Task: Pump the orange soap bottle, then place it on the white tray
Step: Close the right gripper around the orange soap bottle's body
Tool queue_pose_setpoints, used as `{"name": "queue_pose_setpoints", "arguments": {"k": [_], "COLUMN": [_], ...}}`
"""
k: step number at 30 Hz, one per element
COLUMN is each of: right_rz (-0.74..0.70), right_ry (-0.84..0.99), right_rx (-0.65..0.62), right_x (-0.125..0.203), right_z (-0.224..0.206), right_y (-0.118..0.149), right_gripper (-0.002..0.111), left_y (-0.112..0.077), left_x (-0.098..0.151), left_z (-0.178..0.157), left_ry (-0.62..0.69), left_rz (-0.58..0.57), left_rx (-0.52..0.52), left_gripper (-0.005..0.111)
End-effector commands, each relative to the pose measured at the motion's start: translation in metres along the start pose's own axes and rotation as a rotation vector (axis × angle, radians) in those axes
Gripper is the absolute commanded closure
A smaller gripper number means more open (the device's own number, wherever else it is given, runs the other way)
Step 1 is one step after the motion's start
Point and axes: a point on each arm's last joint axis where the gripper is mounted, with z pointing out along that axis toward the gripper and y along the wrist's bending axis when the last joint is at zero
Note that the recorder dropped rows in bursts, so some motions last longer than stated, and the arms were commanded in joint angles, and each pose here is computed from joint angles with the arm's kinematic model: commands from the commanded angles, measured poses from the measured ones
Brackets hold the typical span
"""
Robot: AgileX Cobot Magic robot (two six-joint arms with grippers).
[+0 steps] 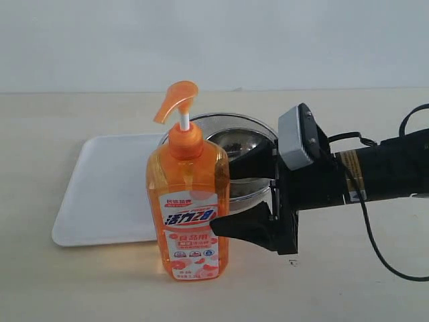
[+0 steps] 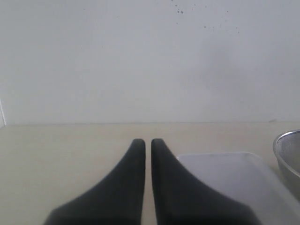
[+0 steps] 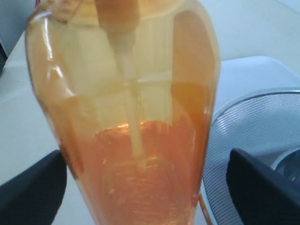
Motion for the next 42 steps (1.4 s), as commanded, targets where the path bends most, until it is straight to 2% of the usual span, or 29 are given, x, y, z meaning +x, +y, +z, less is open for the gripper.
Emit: {"name": "queue_pose_setpoints", "arguments": {"k": [1,6,13,15,17,25,33,42], "right_rz": [-0.02,-0.028,-0.028,-0.028,-0.028,-0.027,-0.027,-0.027], "right_ry": [-0.042,-0.055,-0.04,-0.042,-0.042,-0.04,-0.038,-0.038], "right_rx": [-0.043,-0.1,-0.152,-0.153,-0.153,-0.149,-0.148,-0.148], "right_x": [-0.005,-0.006,-0.004,-0.004,-0.004,-0.004,-0.004,-0.004], "right_z": [0.0,0.0,-0.001,-0.001,-0.001,-0.001,-0.001,-0.001], "right_y": [0.003,0.008,0.013,0.013,0.013,0.013,0.012,0.012], "right_gripper": [0.026,0.026,0.026,0.026,0.026,0.026,0.026,0.026], "left_y": [-0.001,-0.001,-0.002,-0.003,-0.005,-0.006,-0.013,-0.02], "left_x": [0.001,0.001,0.001,0.003,0.006,0.005,0.007,0.011], "left_z": [0.0,0.0,0.0,0.0,0.0,0.0,0.002,0.006], "left_ry": [0.005,0.005,0.006,0.027,0.064,0.061,0.102,0.177], "left_rz": [-0.024,-0.033,-0.231,-0.312,-0.344,-0.338,-0.239,-0.214], "left_rx": [0.009,0.01,0.025,0.035,0.045,0.064,0.175,0.263], "left_gripper": [0.102,0.102,0.102,0.102,0.102,0.102,0.102,0.102]}}
